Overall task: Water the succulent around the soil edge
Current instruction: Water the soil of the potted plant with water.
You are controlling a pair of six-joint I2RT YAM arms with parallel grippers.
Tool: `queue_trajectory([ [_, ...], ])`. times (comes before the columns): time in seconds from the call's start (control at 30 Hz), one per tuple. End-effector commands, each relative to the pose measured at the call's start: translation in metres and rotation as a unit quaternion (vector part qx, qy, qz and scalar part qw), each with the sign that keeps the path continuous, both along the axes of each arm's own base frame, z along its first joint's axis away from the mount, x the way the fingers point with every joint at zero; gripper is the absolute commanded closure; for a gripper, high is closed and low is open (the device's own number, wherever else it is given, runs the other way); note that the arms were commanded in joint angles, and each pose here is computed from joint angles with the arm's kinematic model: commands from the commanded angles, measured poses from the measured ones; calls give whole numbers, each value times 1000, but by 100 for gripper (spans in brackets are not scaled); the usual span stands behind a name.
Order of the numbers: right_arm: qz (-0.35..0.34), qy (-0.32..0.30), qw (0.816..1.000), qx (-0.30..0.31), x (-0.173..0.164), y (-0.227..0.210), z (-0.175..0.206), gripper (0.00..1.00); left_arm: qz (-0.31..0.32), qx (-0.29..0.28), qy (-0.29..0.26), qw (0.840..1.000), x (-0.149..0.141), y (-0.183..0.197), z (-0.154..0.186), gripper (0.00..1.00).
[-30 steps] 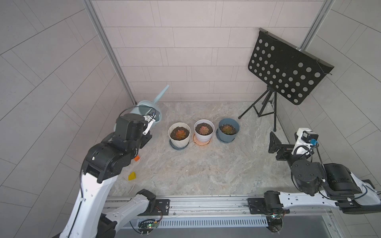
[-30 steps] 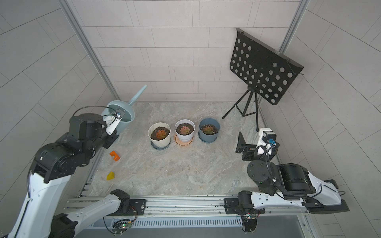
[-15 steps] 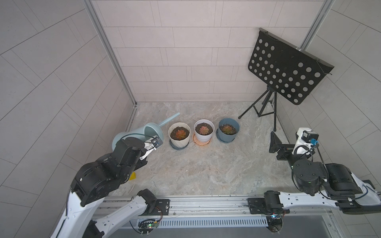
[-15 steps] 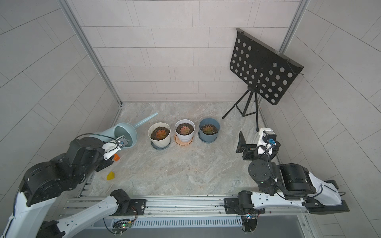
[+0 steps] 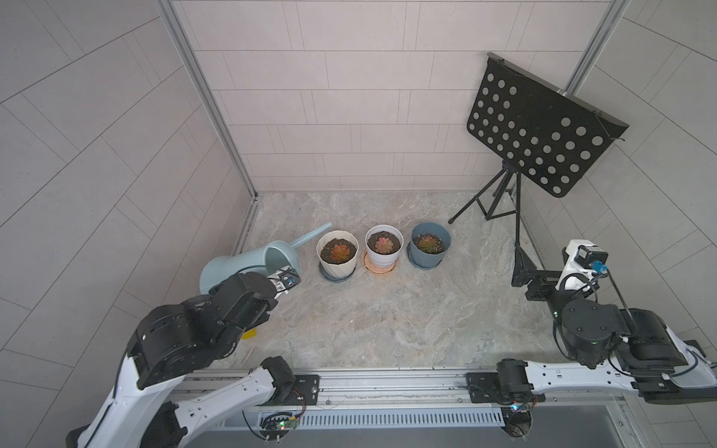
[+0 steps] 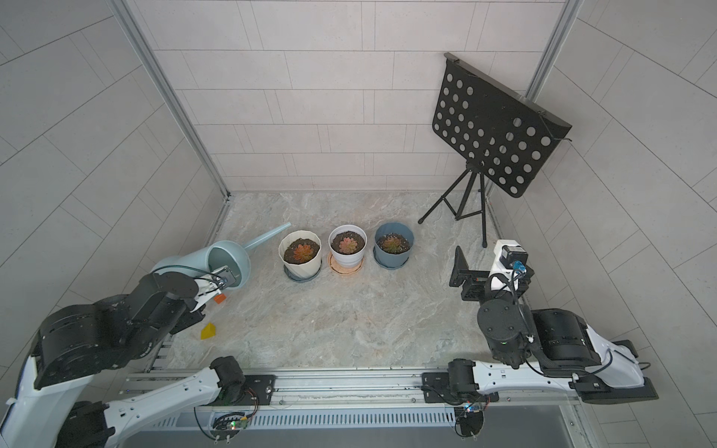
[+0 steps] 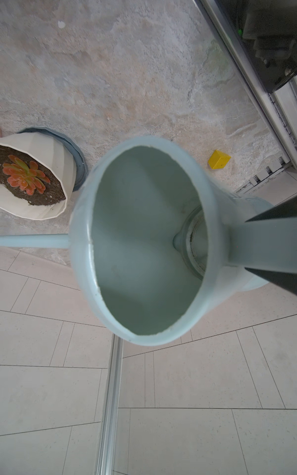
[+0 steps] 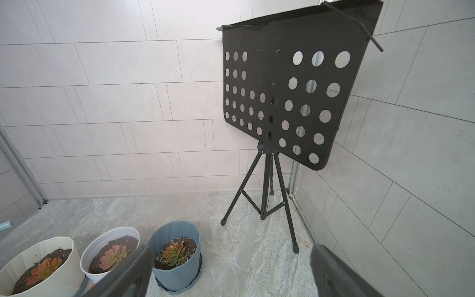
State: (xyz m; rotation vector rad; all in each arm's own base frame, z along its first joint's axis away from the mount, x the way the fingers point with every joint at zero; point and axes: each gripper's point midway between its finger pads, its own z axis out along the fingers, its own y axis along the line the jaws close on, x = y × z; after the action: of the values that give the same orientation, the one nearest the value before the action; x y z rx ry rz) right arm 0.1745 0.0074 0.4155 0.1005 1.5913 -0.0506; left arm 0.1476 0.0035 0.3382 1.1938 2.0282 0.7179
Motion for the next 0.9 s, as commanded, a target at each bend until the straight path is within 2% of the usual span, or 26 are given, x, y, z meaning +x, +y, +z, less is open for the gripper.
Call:
queue_trajectory([
  [0.0,-11,-4,1000,-12,0,-5,0,0,16,69,34,997,-16,28,-13,100],
  [0.4,-13,-2,999,-40,1,4,3,0,-39,88,84,992,-15,4,-27,100],
  [0.87,-13,-2,999,-37,1,2,-1,0,-40,121,106,986,-15,6,-45,100],
])
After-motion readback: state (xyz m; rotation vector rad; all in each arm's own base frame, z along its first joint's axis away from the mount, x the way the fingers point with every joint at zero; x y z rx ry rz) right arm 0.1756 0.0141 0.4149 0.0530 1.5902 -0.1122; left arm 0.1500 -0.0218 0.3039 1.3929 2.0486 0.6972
